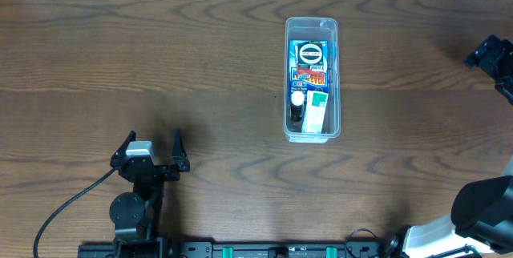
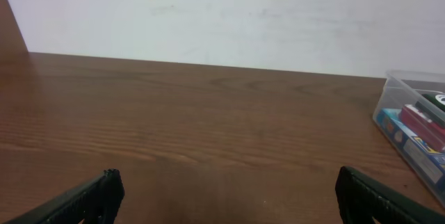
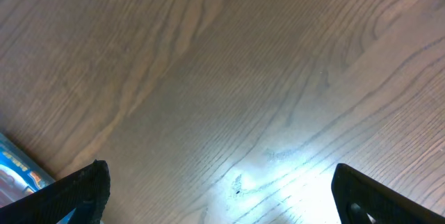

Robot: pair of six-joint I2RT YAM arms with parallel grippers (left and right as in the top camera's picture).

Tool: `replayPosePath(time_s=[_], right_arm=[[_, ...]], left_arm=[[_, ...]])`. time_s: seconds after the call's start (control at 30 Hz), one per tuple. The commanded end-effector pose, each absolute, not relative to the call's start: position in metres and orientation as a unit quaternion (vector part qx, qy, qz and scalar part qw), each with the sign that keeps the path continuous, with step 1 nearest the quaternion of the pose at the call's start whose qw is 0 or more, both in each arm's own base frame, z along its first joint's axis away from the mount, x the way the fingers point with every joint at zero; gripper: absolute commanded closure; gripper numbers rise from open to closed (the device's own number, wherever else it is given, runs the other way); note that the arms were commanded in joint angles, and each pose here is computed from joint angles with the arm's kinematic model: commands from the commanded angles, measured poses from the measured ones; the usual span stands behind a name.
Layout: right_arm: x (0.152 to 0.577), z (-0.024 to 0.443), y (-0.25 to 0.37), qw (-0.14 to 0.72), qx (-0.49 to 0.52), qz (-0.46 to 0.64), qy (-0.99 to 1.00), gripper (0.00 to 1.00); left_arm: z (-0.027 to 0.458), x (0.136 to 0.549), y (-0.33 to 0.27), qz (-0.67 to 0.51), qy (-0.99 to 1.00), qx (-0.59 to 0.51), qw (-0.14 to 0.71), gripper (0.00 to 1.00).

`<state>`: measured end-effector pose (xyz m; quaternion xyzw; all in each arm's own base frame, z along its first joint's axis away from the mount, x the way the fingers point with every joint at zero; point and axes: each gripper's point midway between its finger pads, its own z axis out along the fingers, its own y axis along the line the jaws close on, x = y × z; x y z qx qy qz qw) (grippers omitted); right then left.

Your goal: Pack container

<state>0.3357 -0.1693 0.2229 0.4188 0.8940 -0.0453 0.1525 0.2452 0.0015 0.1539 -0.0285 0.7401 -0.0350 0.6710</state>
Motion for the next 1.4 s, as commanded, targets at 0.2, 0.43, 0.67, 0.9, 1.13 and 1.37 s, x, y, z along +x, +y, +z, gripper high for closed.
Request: replayPosePath(time_s=[0.2, 0.43, 0.67, 0.9, 1.13, 1.37], right_arm=[[0.335, 0.221, -0.172, 0.151, 0.426, -0.047, 0.891, 0.01], [0.335, 0.221, -0.172, 0.151, 0.426, -0.047, 0.891, 0.01], [0.336, 0.221, -0.17, 0.151, 0.424, -0.047, 0.892, 0.01], [0.328, 0.247, -0.167, 0.187, 0.423, -0.046, 0.886, 0.01], [0.301, 0.309, -0.152, 0.278, 0.415, -0.043, 0.865, 0.01], [0.266, 0.371, -0.114, 0.378, 0.375, -0.026, 0.846, 0.01]], left_arm=[[0.139, 0.244, 0.001, -0.031, 0.756, -0.021, 0.654, 0.02], [0.139, 0.244, 0.001, -0.031, 0.756, -0.021, 0.654, 0.02], [0.139, 0.244, 0.001, -0.031, 0.756, -0.021, 0.654, 0.02], [0.139, 0.244, 0.001, -0.031, 0.756, -0.021, 0.654, 0.02], [0.139, 0.244, 0.001, -0.031, 0.756, -0.021, 0.654, 0.02], [0.139, 0.244, 0.001, -0.031, 0.756, -0.021, 0.654, 0.02]])
